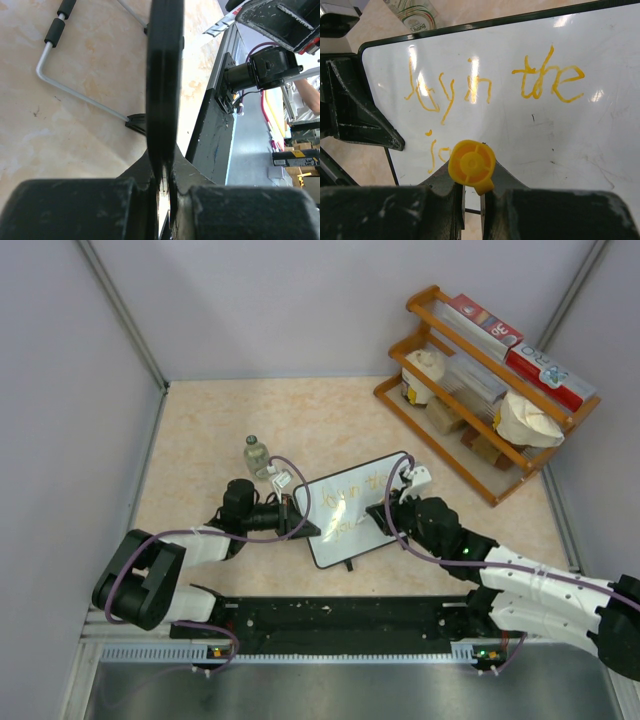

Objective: Write a sentence on the whiteboard

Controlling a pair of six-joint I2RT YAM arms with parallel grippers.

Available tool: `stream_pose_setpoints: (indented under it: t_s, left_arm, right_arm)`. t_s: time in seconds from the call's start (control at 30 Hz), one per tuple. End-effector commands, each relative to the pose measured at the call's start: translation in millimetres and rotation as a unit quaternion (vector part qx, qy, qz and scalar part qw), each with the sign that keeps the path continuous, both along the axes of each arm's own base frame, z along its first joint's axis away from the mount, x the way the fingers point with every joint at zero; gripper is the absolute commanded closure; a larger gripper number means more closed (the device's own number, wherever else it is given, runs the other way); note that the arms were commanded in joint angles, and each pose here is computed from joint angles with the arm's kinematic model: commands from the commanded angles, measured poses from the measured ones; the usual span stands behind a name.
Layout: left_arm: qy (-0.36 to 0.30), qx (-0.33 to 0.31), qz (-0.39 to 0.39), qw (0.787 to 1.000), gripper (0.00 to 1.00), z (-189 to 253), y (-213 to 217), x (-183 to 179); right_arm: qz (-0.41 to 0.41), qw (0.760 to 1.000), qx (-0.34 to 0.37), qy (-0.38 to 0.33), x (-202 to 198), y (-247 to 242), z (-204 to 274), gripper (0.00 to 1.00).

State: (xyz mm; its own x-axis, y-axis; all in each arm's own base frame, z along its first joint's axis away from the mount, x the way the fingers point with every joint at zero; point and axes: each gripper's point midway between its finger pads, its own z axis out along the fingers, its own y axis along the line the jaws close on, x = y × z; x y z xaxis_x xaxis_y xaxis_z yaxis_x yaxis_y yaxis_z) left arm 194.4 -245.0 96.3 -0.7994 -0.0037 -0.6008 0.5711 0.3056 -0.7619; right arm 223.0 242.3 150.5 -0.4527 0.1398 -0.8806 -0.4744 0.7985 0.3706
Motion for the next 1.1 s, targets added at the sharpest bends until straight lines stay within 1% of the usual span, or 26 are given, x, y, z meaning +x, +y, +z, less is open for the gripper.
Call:
stream_pose_setpoints:
  t_s: [0.0, 0.33, 0.7, 1.07]
  left_arm:
    - [0.012, 0.005, -0.019, 1.0, 1.0, -9, 1, -12]
    - [0.013, 0.006, -0.018, 1.0, 1.0, -10, 1, -11]
    - [0.011, 0.005, -0.019, 1.0, 1.0, -8, 1, -11]
    - [0.013, 0.005, -0.019, 1.0, 1.0, -9, 1, -11]
  right_arm:
    - [-0.039, 0.998, 0.019, -0.034, 18, -4, 29, 1.0]
    - [-0.038, 0.998, 0.028, -0.037, 19, -1, 34, 1.0]
    - [-0.021, 1.0, 0.0, -0.013, 11, -2, 10, 1.0]
    - [-0.017, 1.0, -0.011, 0.001, 5, -6, -4, 1.0]
